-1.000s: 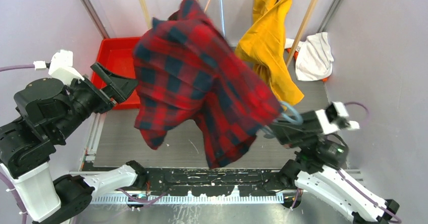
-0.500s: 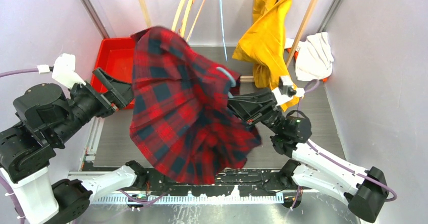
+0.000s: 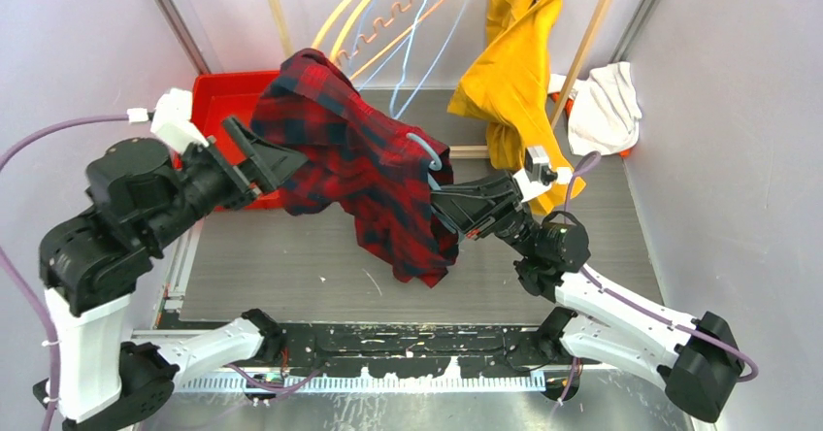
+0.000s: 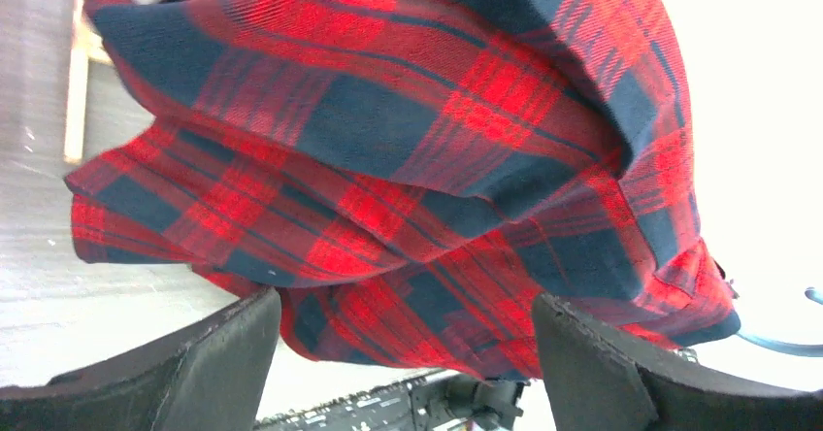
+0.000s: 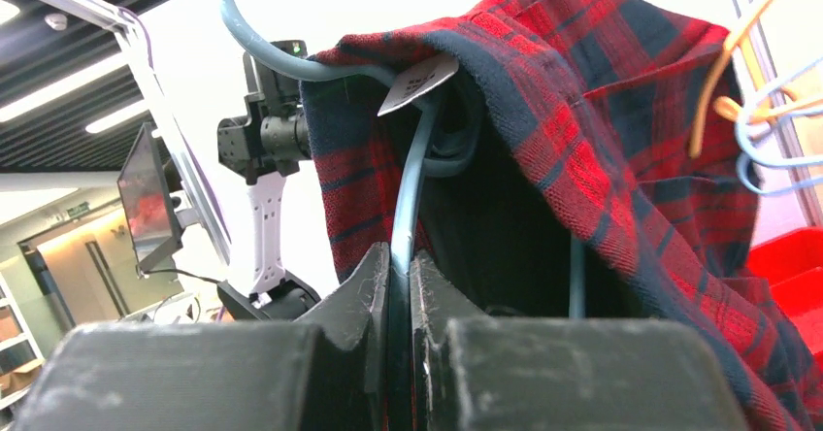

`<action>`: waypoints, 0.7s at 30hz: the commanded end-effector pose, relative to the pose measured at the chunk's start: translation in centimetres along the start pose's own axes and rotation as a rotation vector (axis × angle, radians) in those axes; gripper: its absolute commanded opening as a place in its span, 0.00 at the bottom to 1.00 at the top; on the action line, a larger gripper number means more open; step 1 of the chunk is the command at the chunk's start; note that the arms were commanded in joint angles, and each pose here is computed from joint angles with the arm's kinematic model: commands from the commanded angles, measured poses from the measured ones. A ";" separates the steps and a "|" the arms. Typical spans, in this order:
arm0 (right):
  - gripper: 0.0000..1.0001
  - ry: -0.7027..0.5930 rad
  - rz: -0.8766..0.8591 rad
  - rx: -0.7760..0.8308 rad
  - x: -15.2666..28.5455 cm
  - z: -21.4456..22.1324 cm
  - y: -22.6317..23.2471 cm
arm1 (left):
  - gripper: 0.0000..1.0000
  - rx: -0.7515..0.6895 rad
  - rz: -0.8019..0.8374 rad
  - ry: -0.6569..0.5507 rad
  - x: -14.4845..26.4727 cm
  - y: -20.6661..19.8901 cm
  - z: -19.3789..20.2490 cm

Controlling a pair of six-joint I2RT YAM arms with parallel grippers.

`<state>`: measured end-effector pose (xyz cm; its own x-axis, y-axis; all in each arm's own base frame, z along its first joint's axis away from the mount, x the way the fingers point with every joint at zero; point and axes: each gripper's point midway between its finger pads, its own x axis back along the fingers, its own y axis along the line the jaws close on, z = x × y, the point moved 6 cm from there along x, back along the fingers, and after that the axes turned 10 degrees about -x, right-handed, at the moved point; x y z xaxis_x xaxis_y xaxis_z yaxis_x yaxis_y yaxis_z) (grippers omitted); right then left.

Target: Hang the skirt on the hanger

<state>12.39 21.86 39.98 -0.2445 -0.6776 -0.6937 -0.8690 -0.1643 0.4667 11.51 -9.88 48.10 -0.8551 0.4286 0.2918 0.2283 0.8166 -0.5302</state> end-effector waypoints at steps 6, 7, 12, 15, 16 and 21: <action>0.01 -0.064 -0.164 0.053 -1.2 -1.4 2.3 | 0.99 0.136 0.148 -0.024 -3.6 -3.4 -1.1; 0.01 -0.060 -0.160 0.051 -1.2 -1.2 1.9 | 0.99 0.142 0.151 -0.028 -3.7 -3.5 -1.2; 0.01 -0.053 -0.159 0.047 -1.5 -0.6 1.0 | 0.99 0.171 0.142 -0.059 -4.0 -3.5 -1.6; 0.01 -0.047 -0.157 0.044 -1.7 -0.3 0.5 | 0.99 0.180 0.143 -0.069 -4.4 -3.7 -1.8; 0.01 -0.044 -0.156 0.043 -1.8 -0.2 0.4 | 1.00 0.184 0.150 -0.072 -4.6 -3.8 -1.8; 0.01 -0.034 -0.167 0.039 -2.2 0.1 0.5 | 0.99 0.215 0.193 -0.075 -6.7 -4.4 -1.4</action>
<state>14.60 25.25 36.22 -0.2420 -0.7602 -0.6029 -0.8308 -0.1586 0.5335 15.61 -14.55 48.34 -0.8347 0.5058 0.2180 0.2376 0.6878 -0.6859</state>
